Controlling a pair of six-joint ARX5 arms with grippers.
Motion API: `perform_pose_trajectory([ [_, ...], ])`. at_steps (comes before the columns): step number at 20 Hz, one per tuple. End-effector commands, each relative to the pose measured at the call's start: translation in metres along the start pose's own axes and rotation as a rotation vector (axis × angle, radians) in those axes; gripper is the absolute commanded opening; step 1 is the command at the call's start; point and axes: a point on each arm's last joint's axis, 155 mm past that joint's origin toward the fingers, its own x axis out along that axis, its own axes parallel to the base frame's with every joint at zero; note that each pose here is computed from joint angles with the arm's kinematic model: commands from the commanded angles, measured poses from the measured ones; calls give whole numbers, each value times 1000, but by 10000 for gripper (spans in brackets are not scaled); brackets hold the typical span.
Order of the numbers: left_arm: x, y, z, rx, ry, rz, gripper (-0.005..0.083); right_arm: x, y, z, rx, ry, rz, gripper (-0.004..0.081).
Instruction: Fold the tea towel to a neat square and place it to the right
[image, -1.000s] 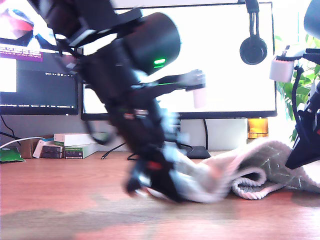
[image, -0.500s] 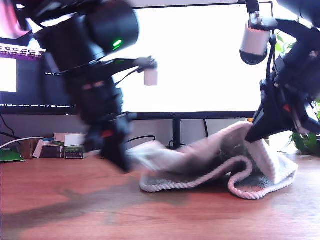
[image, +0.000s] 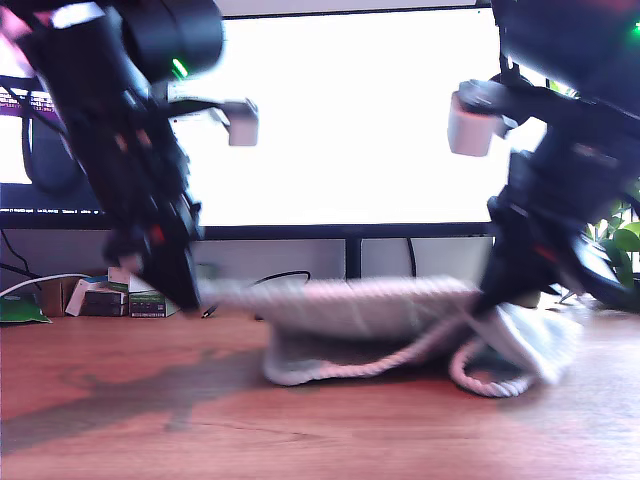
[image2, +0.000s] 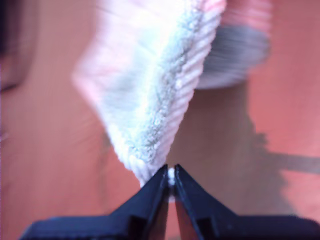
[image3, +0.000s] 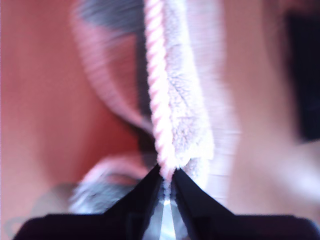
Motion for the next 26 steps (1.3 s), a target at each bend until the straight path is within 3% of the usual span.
perform_pose_trajectory([
  [1,4,12,-14,-37,22,37,-24,4,-18,2,-29,24,-38,-13],
  [7,-19,111,1,-68,-94,305,-24,-9,-121,15,15,63,-265,-13],
  [13,-95,206,44,-90,-239,532,-24,-66,-219,55,54,-14,-530,-13],
  [16,-120,222,51,-117,-256,551,-24,-92,-244,72,62,-53,-588,-13],
  [19,-104,192,39,-173,-204,395,-24,-84,-224,62,93,0,-484,-13],
  [22,-83,138,22,-224,-141,157,-24,-62,-159,35,164,121,-227,-13],
  [26,-62,75,9,-280,-81,-70,-24,-50,-65,10,268,248,141,-13],
])
